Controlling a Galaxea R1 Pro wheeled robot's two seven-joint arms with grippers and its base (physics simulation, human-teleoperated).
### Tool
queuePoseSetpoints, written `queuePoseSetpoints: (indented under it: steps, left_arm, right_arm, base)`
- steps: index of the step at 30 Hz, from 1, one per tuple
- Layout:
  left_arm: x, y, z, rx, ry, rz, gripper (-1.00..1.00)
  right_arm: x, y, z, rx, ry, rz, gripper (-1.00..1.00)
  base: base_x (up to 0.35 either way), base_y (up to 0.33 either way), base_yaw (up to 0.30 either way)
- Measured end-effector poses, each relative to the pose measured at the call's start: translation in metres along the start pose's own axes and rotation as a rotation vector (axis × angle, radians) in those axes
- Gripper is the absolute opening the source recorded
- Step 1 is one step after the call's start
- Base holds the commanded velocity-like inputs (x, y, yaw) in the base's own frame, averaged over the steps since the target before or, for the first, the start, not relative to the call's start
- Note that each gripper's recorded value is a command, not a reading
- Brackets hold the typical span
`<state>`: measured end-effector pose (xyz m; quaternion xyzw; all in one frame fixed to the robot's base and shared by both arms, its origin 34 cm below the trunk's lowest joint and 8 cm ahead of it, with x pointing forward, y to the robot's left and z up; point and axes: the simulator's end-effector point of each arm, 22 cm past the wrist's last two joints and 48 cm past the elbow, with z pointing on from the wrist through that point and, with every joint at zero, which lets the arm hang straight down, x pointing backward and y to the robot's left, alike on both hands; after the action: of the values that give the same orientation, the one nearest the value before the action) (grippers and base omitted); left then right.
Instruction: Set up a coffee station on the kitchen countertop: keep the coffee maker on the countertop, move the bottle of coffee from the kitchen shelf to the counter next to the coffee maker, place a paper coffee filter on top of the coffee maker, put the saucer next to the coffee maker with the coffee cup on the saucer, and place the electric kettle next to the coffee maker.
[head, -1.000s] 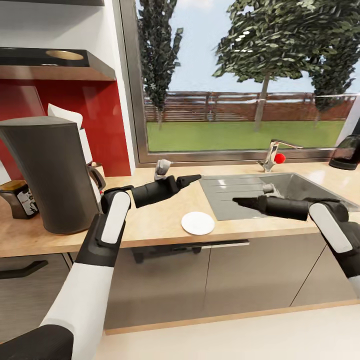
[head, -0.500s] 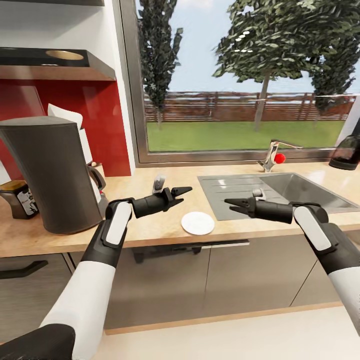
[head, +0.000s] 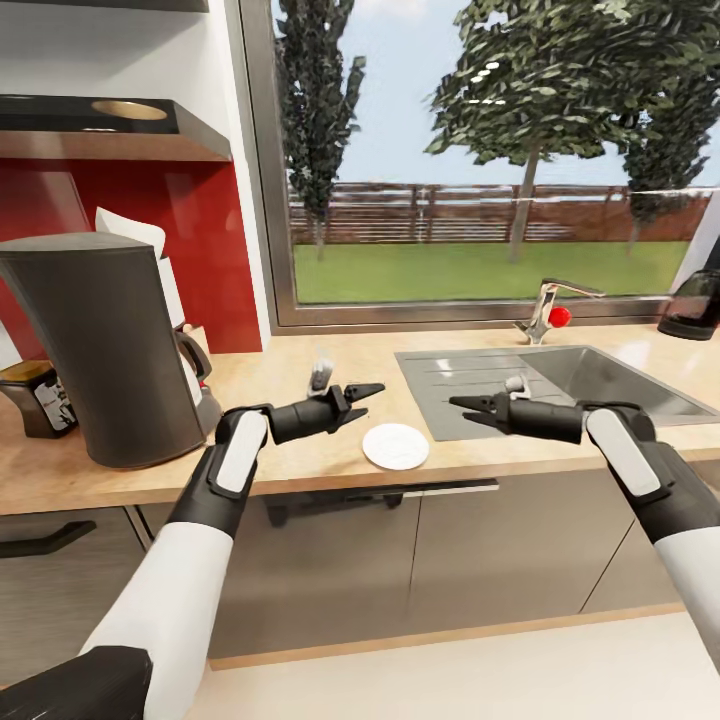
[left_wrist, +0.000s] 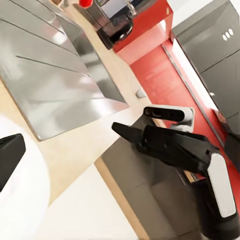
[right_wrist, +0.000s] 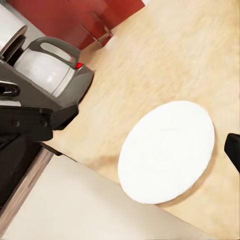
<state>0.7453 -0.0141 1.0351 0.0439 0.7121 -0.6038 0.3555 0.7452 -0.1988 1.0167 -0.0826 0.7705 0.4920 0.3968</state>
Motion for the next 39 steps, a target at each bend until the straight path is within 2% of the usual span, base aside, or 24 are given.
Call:
queuePoseSetpoints:
  steps: [3, 5, 7, 10, 16, 17, 22, 26, 28, 30, 39]
  left_arm:
    - [0.008, 0.015, 0.003, -0.039, 0.018, -0.024, 1.00]
    - [0.009, 0.022, 0.003, -0.067, 0.021, -0.025, 1.00]
    - [0.009, 0.035, 0.001, -0.122, 0.021, -0.028, 1.00]
    - [0.009, 0.041, 0.000, -0.151, 0.019, -0.030, 1.00]
    - [0.005, 0.046, -0.003, -0.166, 0.006, -0.041, 1.00]
    - [0.005, 0.047, -0.004, -0.168, 0.004, -0.043, 1.00]
    - [0.005, 0.048, -0.004, -0.169, 0.003, -0.046, 1.00]
    - [0.005, 0.051, -0.005, -0.182, 0.004, -0.047, 1.00]
    - [0.005, 0.062, -0.007, -0.232, 0.005, -0.047, 1.00]
    - [0.005, 0.065, -0.008, -0.246, 0.005, -0.047, 1.00]
    - [0.007, 0.070, -0.008, -0.264, 0.008, -0.051, 1.00]
  right_arm:
    - [0.003, -0.011, 0.006, 0.042, 0.003, 0.017, 1.00]
    - [0.005, -0.016, 0.007, 0.052, 0.006, 0.031, 1.00]
    - [0.011, -0.027, 0.012, 0.073, 0.012, 0.061, 1.00]
    - [0.016, -0.031, 0.017, 0.081, 0.018, 0.081, 1.00]
    - [0.025, -0.038, 0.028, 0.108, 0.029, 0.104, 1.00]
    - [0.030, -0.039, 0.039, 0.127, 0.037, 0.113, 1.00]
    - [0.036, -0.036, 0.052, 0.131, 0.045, 0.123, 1.00]
    - [0.038, -0.038, 0.053, 0.136, 0.048, 0.129, 1.00]
    - [0.041, -0.041, 0.055, 0.140, 0.053, 0.141, 1.00]
    - [0.042, -0.041, 0.056, 0.138, 0.054, 0.145, 1.00]
    - [0.051, -0.051, 0.057, 0.154, 0.065, 0.176, 1.00]
  base:
    - [0.000, 0.000, 0.000]
    - [0.000, 0.000, 0.000]
    - [0.000, 0.000, 0.000]
    - [0.000, 0.000, 0.000]
    - [0.000, 0.000, 0.000]
    - [0.000, 0.000, 0.000]
    - [0.000, 0.000, 0.000]
    - [0.000, 0.000, 0.000]
    - [0.000, 0.000, 0.000]
    - [0.000, 0.000, 0.000]
    - [0.000, 0.000, 0.000]
